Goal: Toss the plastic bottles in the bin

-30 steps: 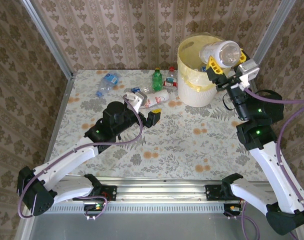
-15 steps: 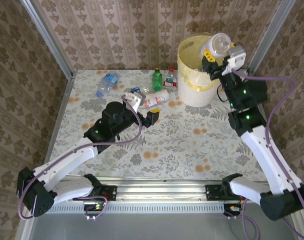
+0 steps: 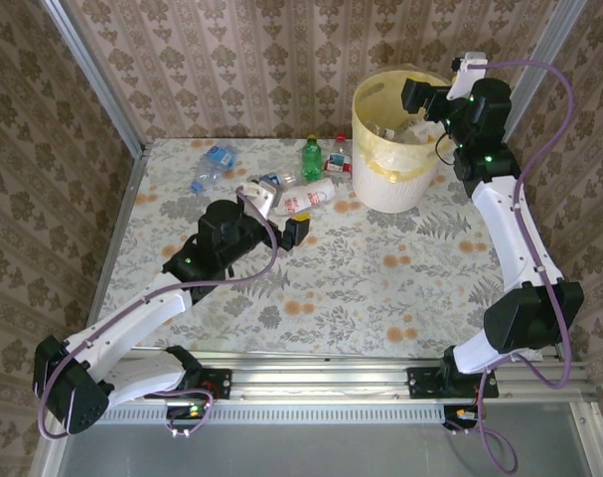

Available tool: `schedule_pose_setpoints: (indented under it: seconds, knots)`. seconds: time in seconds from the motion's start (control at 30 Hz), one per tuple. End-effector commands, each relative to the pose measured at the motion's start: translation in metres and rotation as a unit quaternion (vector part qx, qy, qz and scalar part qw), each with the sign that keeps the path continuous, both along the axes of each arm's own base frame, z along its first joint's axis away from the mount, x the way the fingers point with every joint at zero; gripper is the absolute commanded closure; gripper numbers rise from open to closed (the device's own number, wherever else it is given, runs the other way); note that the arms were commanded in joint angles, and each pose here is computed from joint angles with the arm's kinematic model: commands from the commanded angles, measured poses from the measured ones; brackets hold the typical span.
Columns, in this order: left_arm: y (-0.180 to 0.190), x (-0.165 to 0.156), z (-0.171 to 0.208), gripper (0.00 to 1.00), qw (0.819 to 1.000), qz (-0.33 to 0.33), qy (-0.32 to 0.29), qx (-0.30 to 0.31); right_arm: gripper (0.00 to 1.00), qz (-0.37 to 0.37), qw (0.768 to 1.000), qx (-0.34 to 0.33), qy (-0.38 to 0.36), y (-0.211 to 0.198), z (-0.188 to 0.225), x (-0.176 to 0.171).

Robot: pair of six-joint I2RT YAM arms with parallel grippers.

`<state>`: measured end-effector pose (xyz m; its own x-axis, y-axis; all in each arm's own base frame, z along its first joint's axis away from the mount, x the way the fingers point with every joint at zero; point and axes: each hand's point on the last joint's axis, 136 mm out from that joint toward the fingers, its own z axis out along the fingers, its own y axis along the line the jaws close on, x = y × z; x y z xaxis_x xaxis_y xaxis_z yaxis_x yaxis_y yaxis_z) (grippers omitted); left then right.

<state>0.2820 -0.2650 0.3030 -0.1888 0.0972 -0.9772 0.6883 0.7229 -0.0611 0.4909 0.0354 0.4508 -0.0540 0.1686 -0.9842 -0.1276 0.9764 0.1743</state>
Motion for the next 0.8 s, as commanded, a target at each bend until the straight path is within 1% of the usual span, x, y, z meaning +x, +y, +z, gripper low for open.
schedule_pose_setpoints:
  seconds: [0.0, 0.33, 0.5, 0.53, 0.77]
  knots:
    - [0.006, -0.004, 0.0, 0.0, 1.0, 0.0, 0.008, -0.009, 0.0, 0.028, 0.999, 0.019, -0.027, 0.01, 0.038, -0.027]
    - [0.006, -0.004, -0.002, 0.0, 1.0, -0.004, 0.017, -0.014, 0.0, 0.063, 0.998, 0.016, -0.024, 0.02, 0.046, -0.052]
    - [0.01, -0.005, -0.004, 0.0, 1.0, 0.003, 0.019, -0.012, 0.0, 0.086, 0.996, 0.019, -0.016, 0.028, 0.043, -0.055]
    - [0.011, -0.006, -0.003, 0.0, 1.0, 0.004, 0.019, -0.012, 0.0, 0.09, 0.995, 0.019, -0.031, 0.029, 0.056, -0.069]
    - [0.012, -0.006, -0.006, 0.0, 1.0, 0.005, 0.022, -0.01, 0.0, 0.109, 0.994, 0.022, -0.021, 0.035, 0.053, -0.076]
